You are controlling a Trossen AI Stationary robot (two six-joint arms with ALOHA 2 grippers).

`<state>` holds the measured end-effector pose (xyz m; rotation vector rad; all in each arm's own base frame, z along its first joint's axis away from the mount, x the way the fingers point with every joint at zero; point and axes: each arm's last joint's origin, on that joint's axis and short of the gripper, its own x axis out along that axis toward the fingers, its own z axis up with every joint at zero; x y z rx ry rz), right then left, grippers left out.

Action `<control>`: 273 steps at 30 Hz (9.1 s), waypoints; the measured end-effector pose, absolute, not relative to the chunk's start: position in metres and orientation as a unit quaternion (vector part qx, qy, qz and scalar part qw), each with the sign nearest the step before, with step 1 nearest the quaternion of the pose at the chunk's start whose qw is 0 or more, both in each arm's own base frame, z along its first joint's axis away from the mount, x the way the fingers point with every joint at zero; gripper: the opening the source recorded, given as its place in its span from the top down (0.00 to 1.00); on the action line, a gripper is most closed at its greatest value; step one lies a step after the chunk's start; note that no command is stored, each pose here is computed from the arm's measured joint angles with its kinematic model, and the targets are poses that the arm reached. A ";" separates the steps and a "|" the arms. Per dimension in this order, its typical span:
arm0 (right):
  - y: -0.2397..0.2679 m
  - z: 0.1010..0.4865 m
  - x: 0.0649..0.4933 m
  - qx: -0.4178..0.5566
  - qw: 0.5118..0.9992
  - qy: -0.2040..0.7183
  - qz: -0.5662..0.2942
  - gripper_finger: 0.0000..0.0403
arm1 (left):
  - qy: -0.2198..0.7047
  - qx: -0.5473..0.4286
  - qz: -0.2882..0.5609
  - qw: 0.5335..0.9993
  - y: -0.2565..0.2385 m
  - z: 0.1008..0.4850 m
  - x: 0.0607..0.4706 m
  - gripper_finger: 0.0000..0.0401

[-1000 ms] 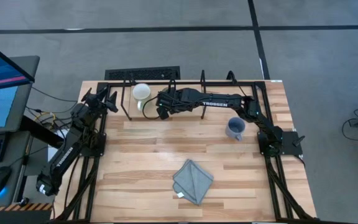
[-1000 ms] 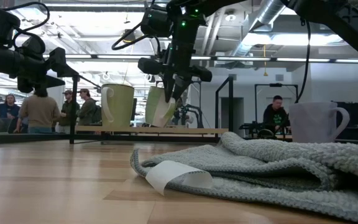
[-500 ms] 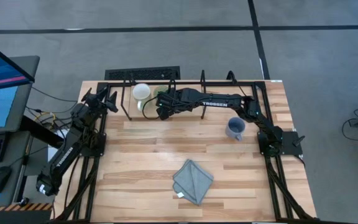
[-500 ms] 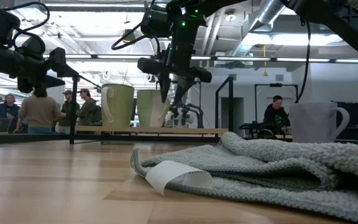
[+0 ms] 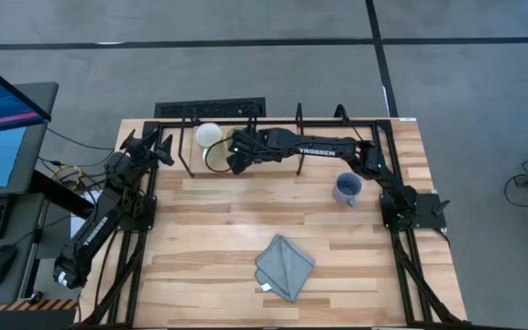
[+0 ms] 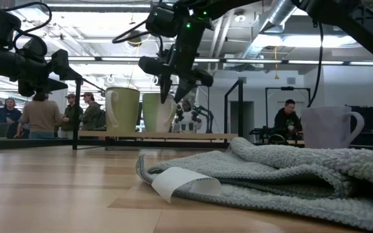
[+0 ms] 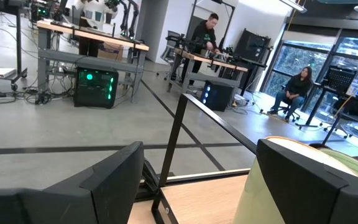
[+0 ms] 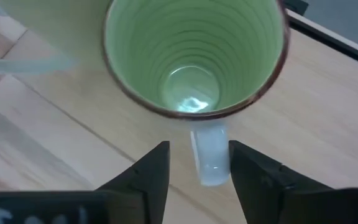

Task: Stack small to large cups/mugs on shelf
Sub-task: Put the green mug with white handle on the shelf, then put the blue mug on the shelf

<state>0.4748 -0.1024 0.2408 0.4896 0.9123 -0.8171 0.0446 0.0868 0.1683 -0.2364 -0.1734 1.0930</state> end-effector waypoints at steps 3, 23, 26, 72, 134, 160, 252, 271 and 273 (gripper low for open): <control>-0.101 0.241 0.475 0.228 0.792 0.422 -0.377 0.56 | -0.082 -0.112 0.518 0.844 0.087 0.168 0.045 0.24; -0.084 0.241 0.480 0.248 0.799 0.422 -0.349 0.59 | -0.082 -0.112 0.518 0.844 0.087 0.168 0.045 0.24; -0.082 0.241 0.481 0.250 0.799 0.421 -0.348 0.59 | -0.082 -0.112 0.518 0.844 0.087 0.168 0.045 0.24; -0.074 0.261 0.478 0.244 0.820 0.409 -0.318 0.59 | -0.082 -0.112 0.518 0.844 0.087 0.168 0.045 0.24; -0.027 0.430 0.295 -0.076 0.800 0.498 -0.326 0.59 | -0.081 -0.111 0.518 0.845 0.087 0.168 0.045 0.24; -0.078 0.371 0.171 -0.015 0.851 0.428 -0.304 0.59 | -0.088 -0.122 0.516 0.843 0.087 0.168 0.045 0.24; -0.085 0.208 0.179 0.007 0.745 0.665 -0.060 0.59 | -0.093 -0.129 0.516 0.842 0.087 0.168 0.045 0.24; -0.086 0.206 0.181 0.004 0.745 0.665 -0.057 0.59 | -0.093 -0.129 0.516 0.842 0.087 0.168 0.045 0.24; -0.086 0.206 0.181 0.004 0.745 0.665 -0.057 0.59 | -0.093 -0.129 0.516 0.842 0.087 0.168 0.045 0.24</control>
